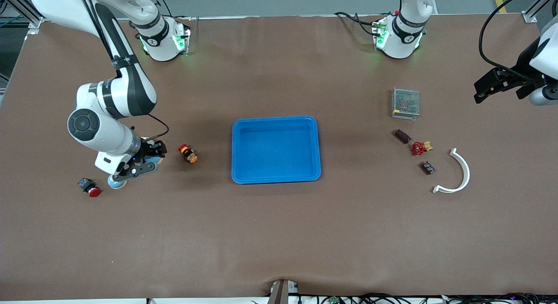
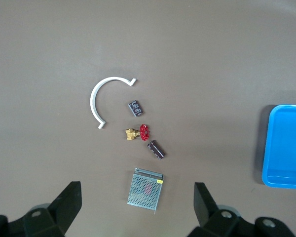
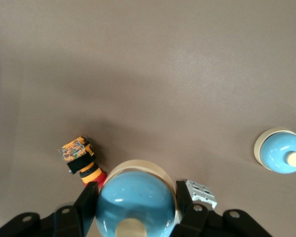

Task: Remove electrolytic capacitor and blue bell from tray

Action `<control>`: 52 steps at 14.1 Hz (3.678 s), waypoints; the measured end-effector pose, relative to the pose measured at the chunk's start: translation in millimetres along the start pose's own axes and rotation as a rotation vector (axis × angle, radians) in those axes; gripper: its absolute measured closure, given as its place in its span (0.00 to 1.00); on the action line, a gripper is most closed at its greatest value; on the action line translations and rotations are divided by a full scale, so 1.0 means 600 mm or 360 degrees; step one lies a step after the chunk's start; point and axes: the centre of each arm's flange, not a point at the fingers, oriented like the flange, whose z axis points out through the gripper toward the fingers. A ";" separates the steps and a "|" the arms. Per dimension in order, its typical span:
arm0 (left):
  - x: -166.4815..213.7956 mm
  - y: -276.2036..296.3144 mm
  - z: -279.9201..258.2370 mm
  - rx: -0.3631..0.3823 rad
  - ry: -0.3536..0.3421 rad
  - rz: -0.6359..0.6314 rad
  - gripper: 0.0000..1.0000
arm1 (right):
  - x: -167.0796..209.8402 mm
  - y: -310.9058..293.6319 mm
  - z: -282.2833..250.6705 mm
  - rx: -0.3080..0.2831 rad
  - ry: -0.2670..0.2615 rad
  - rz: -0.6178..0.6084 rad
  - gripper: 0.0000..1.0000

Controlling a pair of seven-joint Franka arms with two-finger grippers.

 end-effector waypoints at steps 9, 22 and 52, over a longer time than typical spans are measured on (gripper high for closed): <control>-0.005 -0.011 0.002 0.0002 -0.0006 -0.0017 0.00 | 0.006 0.013 0.117 0.0000 0.0067 -0.0043 0.32; -0.007 0.012 0.013 0.0003 -0.0030 0.0046 0.00 | 0.000 0.049 0.188 -0.0005 0.0133 -0.0099 0.32; -0.008 0.018 0.022 0.0005 -0.0056 0.0178 0.00 | -0.087 -0.014 -0.206 -0.0002 -0.0130 0.0135 0.00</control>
